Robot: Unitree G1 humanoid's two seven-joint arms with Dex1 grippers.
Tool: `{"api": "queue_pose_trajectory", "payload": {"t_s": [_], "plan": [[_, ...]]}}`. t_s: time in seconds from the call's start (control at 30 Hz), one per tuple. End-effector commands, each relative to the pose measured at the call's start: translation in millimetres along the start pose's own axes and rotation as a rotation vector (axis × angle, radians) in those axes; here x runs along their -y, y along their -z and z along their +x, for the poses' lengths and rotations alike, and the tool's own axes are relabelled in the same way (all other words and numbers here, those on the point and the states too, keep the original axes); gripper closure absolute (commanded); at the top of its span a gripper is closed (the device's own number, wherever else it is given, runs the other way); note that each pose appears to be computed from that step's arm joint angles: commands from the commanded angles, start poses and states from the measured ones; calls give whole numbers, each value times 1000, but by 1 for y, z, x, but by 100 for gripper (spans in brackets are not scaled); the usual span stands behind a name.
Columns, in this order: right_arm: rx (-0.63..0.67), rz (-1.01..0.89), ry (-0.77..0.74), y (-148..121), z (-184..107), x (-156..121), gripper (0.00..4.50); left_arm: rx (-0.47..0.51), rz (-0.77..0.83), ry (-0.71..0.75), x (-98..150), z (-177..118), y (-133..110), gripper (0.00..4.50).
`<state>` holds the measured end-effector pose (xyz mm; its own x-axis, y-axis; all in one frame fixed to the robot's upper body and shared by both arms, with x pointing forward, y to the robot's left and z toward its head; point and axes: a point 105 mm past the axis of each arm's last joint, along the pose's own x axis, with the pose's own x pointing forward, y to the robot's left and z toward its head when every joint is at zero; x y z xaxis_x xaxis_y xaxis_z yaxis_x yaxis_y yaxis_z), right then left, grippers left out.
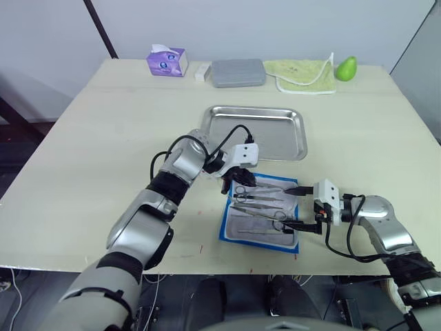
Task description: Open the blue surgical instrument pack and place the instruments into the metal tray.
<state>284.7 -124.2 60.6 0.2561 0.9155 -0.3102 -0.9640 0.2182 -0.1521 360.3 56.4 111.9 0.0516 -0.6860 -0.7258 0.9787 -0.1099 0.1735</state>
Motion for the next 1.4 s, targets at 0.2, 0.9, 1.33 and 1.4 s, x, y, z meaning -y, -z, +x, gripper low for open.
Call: {"api": "queue_pose_trajectory", "payload": {"t_s": [0.2,0.9,1.33,1.4], "plan": [[-155,89,-3,39,2,-11,0,-52,53,-51,-11,-24,-13,447],[-182,99,-25,45,7,-13,0,-95,42,-46,-7,-41,-12,447],[-188,106,-31,46,5,-16,0,-70,0,-69,8,-85,6,447],[-188,108,-31,46,4,-16,0,-28,-8,-76,11,-92,2,447]]}}
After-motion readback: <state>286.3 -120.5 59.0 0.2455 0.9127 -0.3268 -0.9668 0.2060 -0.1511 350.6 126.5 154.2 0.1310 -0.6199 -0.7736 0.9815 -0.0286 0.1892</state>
